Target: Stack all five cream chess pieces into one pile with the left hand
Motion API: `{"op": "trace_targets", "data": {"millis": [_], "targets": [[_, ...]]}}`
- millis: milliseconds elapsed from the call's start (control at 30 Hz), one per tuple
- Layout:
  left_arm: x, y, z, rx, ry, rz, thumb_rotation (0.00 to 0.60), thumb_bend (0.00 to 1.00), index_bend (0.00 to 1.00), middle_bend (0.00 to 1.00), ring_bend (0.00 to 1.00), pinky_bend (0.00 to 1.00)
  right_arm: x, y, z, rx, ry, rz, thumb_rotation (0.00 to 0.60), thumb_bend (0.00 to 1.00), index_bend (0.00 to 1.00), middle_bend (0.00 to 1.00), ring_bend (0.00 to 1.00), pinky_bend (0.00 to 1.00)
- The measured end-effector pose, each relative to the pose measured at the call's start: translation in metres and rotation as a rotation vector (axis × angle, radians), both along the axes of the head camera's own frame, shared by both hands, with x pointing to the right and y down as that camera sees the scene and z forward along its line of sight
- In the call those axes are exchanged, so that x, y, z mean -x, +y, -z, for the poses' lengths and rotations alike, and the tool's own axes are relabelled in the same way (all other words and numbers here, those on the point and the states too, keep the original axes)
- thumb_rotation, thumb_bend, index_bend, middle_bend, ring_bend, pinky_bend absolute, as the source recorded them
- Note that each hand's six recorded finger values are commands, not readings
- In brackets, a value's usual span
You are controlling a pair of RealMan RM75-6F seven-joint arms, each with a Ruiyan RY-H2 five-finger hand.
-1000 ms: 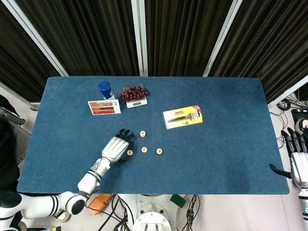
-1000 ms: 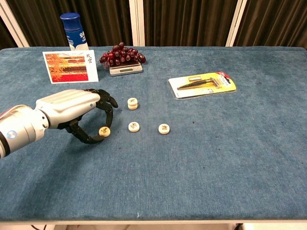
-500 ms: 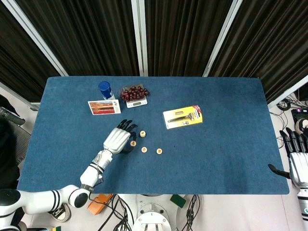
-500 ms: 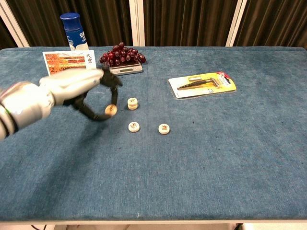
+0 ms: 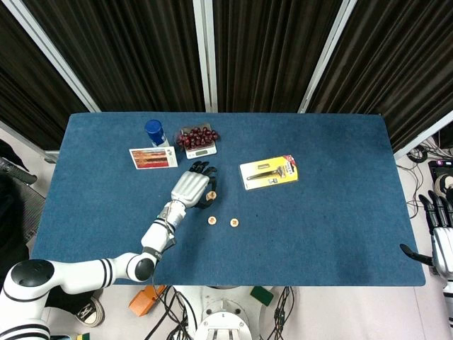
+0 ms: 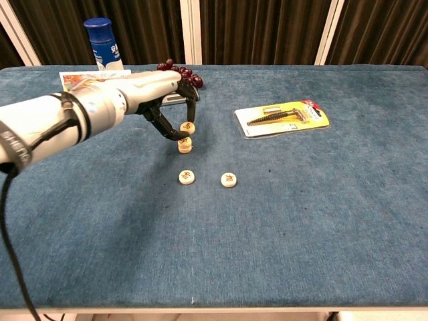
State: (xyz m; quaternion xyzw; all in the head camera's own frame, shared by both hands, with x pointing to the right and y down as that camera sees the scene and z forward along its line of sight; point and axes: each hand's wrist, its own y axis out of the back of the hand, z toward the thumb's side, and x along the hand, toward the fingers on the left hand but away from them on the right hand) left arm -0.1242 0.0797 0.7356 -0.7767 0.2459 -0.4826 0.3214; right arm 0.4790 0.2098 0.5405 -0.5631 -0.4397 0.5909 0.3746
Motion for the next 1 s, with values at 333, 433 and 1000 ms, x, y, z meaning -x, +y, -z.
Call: {"op": "trace_targets", "data": {"millis": [333,433,1000], "targets": [[0.000,-0.002,-0.012,0.034,-0.050,0.016,0.600,0.35,0.49,0.13,0.00,0.00,0.000,-0.001,-0.003,0.009,0.001,-0.001,0.600,0.15,0.00,0.02,0.00,0.04],[-0.002,-0.002,-0.012,0.035,-0.049,0.017,0.600,0.35,0.49,0.13,0.00,0.00,0.000,-0.001,-0.003,0.009,0.002,0.000,0.600,0.15,0.00,0.02,0.00,0.04],[0.000,-0.001,-0.016,0.040,-0.068,0.009,0.600,0.34,0.44,0.12,0.00,0.00,-0.001,-0.003,-0.005,0.016,0.005,-0.005,0.600,0.15,0.00,0.02,0.00,0.04]]}}
